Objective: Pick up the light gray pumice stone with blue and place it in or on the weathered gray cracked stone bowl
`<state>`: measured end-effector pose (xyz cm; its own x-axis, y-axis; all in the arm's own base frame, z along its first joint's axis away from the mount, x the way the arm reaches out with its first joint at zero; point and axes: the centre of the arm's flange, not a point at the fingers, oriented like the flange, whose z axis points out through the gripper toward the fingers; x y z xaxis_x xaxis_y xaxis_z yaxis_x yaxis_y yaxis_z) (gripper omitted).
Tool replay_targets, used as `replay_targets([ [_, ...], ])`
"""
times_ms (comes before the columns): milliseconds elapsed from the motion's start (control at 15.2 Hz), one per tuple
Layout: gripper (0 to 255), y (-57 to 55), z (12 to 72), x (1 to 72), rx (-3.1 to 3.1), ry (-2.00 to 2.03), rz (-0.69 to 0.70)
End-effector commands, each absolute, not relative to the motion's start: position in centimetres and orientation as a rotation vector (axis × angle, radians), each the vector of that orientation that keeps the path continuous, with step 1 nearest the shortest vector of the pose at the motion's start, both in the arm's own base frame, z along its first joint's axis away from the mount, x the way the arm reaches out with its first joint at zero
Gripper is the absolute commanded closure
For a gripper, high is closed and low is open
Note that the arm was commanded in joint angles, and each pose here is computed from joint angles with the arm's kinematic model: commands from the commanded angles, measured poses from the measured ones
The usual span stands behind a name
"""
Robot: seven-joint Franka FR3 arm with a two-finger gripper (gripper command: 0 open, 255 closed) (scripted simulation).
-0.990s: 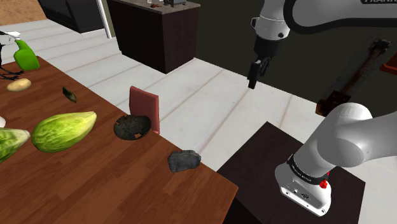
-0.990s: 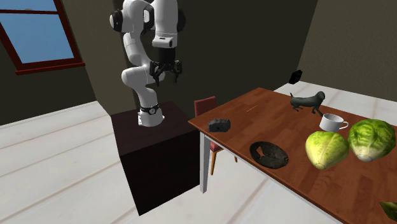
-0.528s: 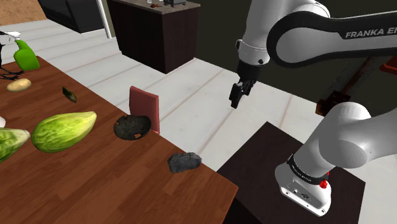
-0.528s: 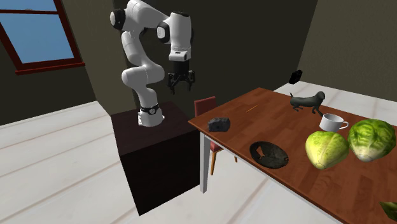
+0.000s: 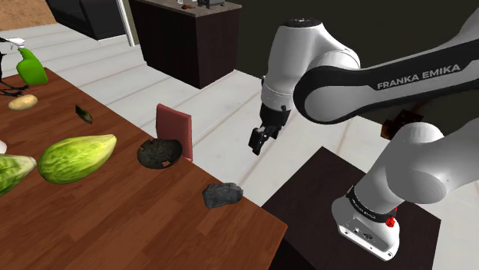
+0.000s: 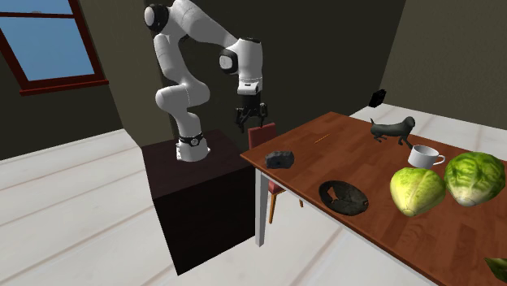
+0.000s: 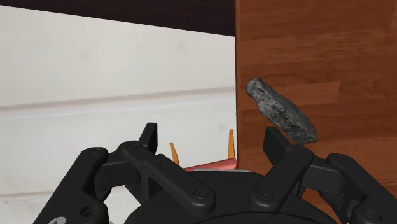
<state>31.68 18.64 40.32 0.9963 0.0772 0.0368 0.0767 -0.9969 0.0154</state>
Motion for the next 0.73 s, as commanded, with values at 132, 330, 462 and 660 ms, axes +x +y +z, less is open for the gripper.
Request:
replay_targets([
  [132, 0, 22.6, 37.2, 32.5, 3.149, 0.086, 0.093],
  [330, 0, 25.5, 35.0, 33.1, 3.165, 0.062, 0.117],
  [462, 0, 27.5, 33.5, 33.5, 3.176, 0.045, 0.134],
  [660, 0, 30.5, 31.4, 34.3, 3.191, 0.020, 0.158],
])
